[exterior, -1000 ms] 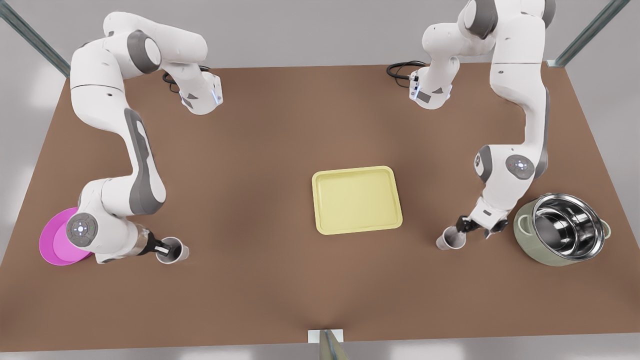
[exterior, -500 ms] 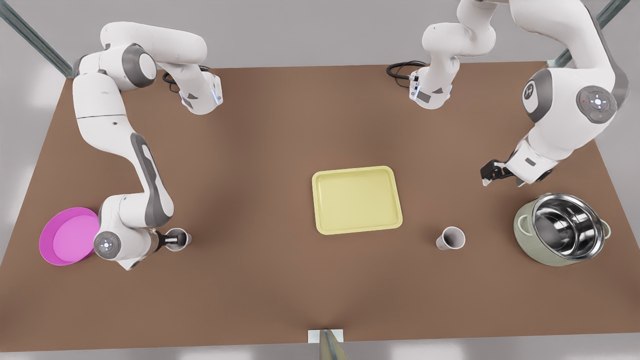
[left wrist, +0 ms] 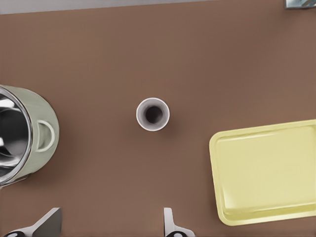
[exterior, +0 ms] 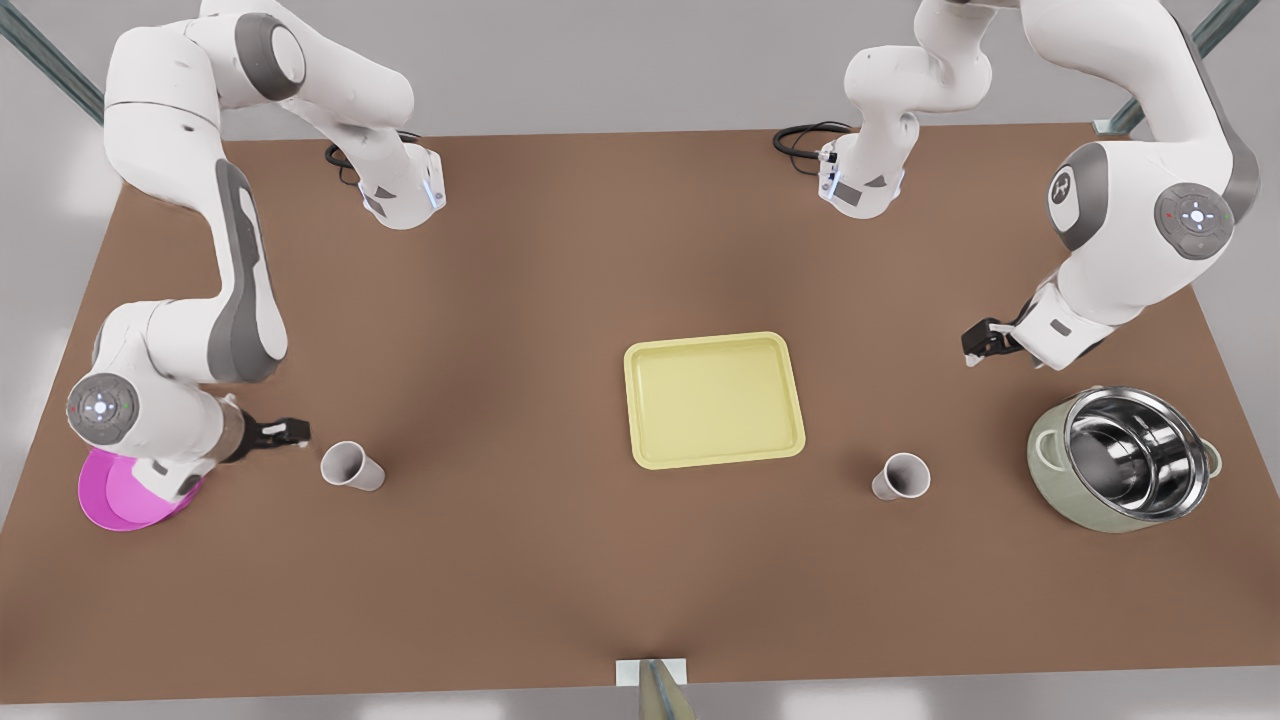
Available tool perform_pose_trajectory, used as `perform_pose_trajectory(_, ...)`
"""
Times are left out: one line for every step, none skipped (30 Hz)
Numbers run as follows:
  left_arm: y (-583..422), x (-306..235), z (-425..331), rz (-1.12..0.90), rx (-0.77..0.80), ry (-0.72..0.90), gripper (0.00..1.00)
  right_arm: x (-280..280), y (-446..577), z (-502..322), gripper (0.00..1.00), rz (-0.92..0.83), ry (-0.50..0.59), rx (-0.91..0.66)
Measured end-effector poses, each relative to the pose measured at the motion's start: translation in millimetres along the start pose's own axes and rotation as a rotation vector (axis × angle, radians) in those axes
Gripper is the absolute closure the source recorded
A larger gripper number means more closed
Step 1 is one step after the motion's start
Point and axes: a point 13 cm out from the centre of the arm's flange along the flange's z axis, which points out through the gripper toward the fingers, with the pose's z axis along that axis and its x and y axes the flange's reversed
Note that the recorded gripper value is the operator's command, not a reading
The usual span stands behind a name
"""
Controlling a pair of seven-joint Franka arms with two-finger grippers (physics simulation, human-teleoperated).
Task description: Use the left arm to pick up the white IKEA cup from the tray and place it on the middle-left position; use the right arm to pick up the white IKEA cup from the tray and place it on the middle-right position
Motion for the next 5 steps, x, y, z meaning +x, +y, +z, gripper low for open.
perform_pose_trajectory(0,0,0,-0.001,0.000,0.000,0.00,11,10,-29,0.00,-0.005,-0.015,0.007)
perform_pose_trajectory(1,0,0,-0.001,0.000,0.001,0.00,21,27,-56,0.00,-0.013,-0.027,0.024)
perform_pose_trajectory(2,0,0,-0.002,0.000,0.001,0.00,30,45,-75,0.00,-0.014,-0.034,0.039)
perform_pose_trajectory(2,1,0,-0.003,0.000,0.002,0.00,39,56,-90,0.00,-0.004,-0.041,0.030)
perform_pose_trajectory(3,1,0,-0.004,0.000,0.003,0.00,46,59,-98,0.00,0.011,-0.042,0.016)
